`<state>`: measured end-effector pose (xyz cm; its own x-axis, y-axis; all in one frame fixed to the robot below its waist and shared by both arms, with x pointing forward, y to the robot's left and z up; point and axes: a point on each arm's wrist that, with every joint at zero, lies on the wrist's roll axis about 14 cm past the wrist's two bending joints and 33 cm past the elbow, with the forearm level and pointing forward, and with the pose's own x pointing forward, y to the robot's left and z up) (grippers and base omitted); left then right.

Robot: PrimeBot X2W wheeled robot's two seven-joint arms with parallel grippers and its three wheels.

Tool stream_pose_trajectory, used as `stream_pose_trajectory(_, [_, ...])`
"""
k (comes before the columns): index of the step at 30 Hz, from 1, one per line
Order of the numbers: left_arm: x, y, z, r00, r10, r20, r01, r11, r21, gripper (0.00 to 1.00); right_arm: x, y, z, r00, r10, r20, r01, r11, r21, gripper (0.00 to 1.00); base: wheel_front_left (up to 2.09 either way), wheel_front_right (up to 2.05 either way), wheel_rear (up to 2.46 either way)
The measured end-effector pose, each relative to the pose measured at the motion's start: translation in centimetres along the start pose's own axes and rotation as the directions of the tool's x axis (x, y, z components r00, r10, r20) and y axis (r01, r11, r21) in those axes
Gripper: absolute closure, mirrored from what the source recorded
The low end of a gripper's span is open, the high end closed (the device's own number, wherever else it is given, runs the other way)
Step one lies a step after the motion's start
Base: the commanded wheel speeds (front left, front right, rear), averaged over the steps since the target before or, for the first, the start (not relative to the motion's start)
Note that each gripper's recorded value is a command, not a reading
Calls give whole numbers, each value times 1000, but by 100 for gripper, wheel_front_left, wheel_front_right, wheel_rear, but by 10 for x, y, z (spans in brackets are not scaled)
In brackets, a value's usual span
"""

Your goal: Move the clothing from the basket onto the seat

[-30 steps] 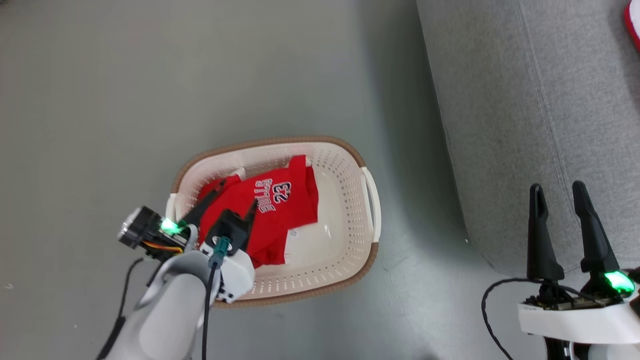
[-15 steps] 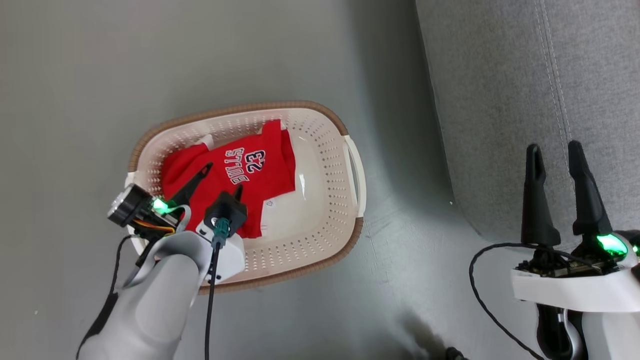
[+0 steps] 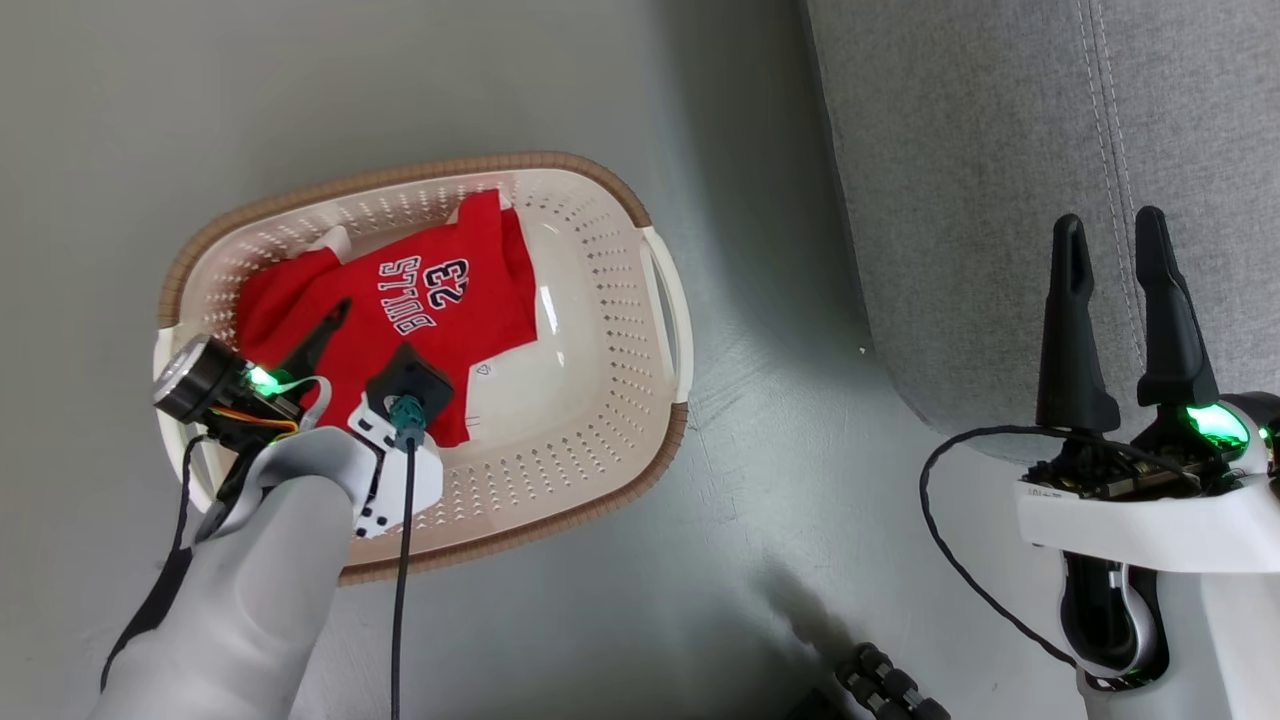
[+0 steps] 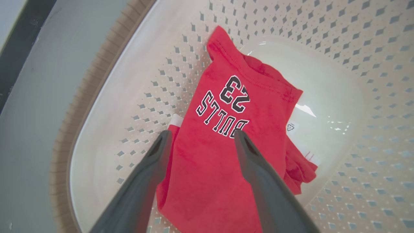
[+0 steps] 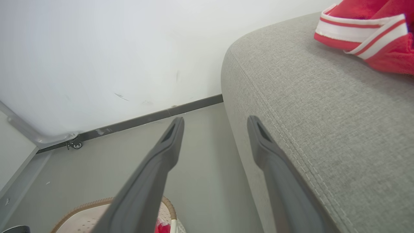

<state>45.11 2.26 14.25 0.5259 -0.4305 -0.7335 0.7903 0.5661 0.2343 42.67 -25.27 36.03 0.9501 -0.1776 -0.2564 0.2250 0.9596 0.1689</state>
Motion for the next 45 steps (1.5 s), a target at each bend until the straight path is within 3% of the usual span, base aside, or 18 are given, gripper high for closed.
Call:
stream_pose_trajectory(16, [26,15,-35,983,77,-164,-72,997,40,0,15,-6,-5,1000,-10,-4,10,1000,-1,0,0,0,0])
stream_pose_trajectory(27, [25,12,-54,957,108,-269,-81,991,107,0,17,-10,-9,1000,-23,-16,23,1000,1,0,0,0,0])
stream_pose_trajectory(36, [20,11,-69,932,101,-347,-71,993,100,2,17,-11,-10,1000,-24,-20,24,1000,1,0,0,0,0])
stream_pose_trajectory(37, [20,10,-70,931,97,-352,-66,993,100,13,17,-11,-10,1000,-24,-20,24,1000,1,0,0,0,0])
stream_pose_trajectory(38, [19,9,-72,929,91,-358,-59,993,100,34,16,-11,-10,999,-25,-20,25,1000,0,0,0,0,0])
stream_pose_trajectory(39, [19,8,-74,926,90,-366,-56,993,101,34,16,-11,-10,999,-26,-21,26,1000,0,0,0,0,0])
stream_pose_trajectory(40, [18,8,-76,923,86,-376,-51,994,101,50,16,-11,-10,999,-26,-21,26,1000,0,0,0,0,0])
stream_pose_trajectory(43, [17,4,-78,918,74,-389,-39,995,96,65,16,-12,-10,999,-29,-21,29,1000,-1,0,0,0,0])
stream_pose_trajectory(45, [17,3,-78,917,71,-393,-36,995,95,85,15,-13,-10,999,-30,-21,30,1000,0,0,0,0,0])
